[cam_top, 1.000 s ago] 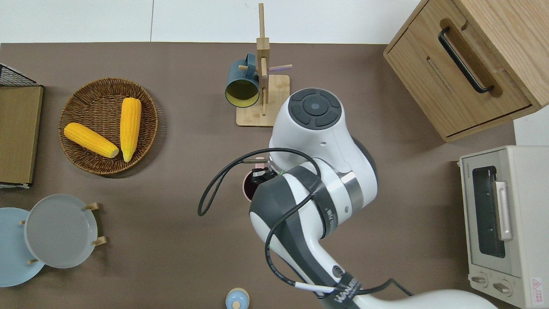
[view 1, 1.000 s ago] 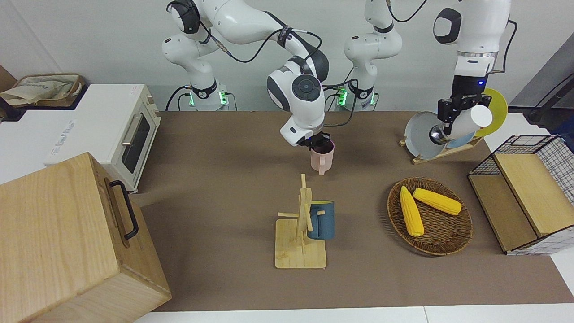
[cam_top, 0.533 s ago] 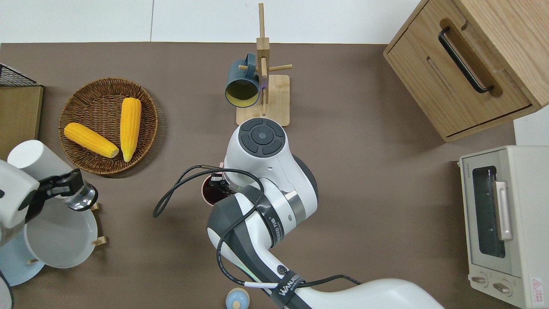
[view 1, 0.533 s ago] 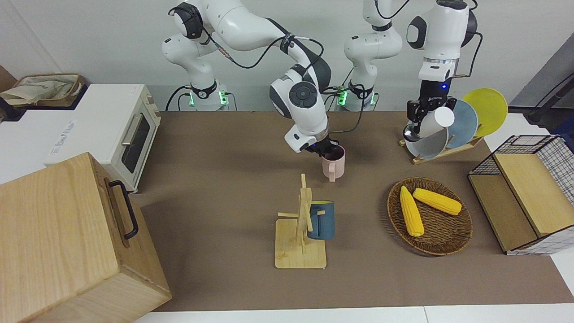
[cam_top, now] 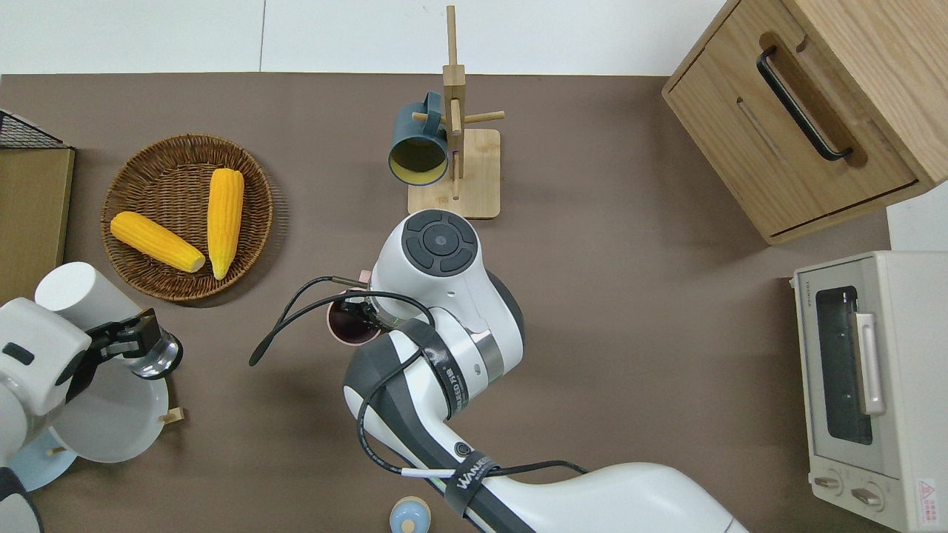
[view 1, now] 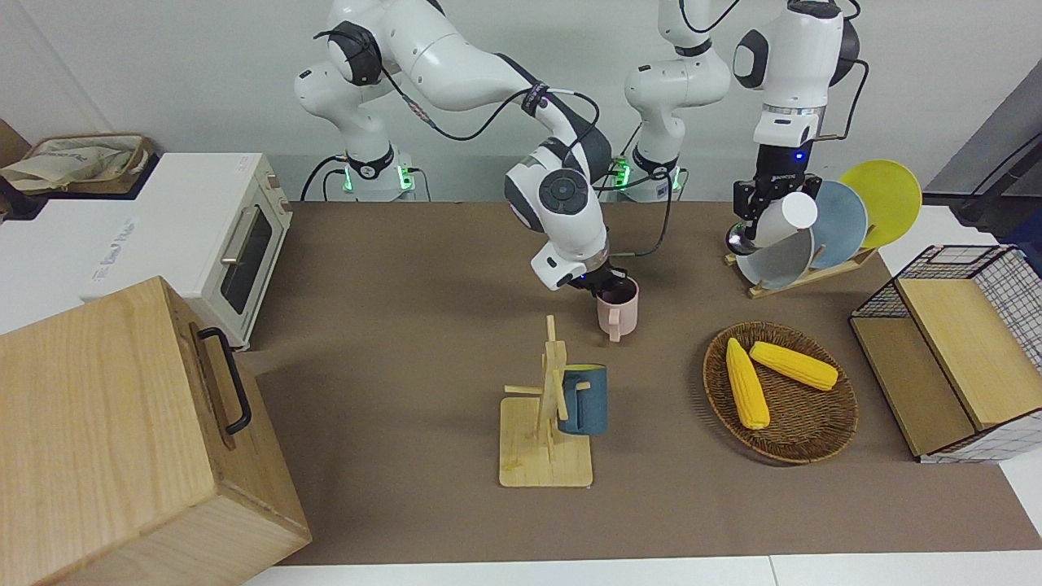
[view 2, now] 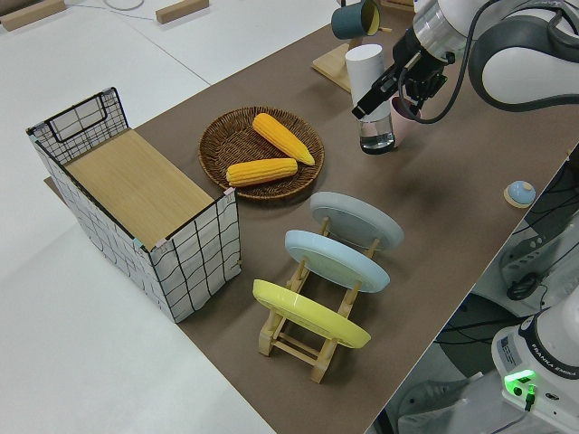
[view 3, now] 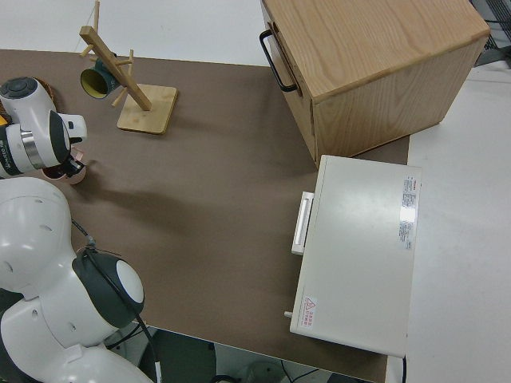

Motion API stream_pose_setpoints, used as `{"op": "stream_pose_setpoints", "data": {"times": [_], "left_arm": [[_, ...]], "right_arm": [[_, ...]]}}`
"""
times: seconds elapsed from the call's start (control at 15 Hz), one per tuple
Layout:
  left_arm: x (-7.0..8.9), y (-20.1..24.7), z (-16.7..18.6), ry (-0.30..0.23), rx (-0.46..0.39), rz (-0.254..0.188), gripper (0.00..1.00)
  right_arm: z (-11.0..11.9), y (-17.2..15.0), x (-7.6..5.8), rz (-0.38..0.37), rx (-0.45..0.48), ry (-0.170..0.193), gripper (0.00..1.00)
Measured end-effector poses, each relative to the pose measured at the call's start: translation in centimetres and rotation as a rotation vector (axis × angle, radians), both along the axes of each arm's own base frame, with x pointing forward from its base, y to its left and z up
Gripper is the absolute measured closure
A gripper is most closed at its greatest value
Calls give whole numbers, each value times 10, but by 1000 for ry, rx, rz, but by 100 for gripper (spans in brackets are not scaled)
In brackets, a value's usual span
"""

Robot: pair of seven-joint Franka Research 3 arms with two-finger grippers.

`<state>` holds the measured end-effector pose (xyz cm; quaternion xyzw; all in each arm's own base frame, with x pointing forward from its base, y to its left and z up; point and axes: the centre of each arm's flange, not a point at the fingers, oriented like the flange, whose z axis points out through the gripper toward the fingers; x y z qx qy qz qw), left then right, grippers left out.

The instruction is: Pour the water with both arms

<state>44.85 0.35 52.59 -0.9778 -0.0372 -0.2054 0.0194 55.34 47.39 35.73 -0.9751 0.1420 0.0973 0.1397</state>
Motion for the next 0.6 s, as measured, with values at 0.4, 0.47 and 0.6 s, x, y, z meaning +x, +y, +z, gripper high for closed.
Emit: {"op": "stream_pose_setpoints", "data": {"times": [0.4,0.47,0.6], "left_arm": [[-1,0,-4,5,-2,1,37],[-1,-1,-5,6,-2,-1,37],[-1,-4,-5,6,-3,-5,37]], "right_arm": [[2,4,0,-7,16,-19,65],[2,4,0,-6,15,-19,55],[5,4,1,-6,16,-23,38]]}}
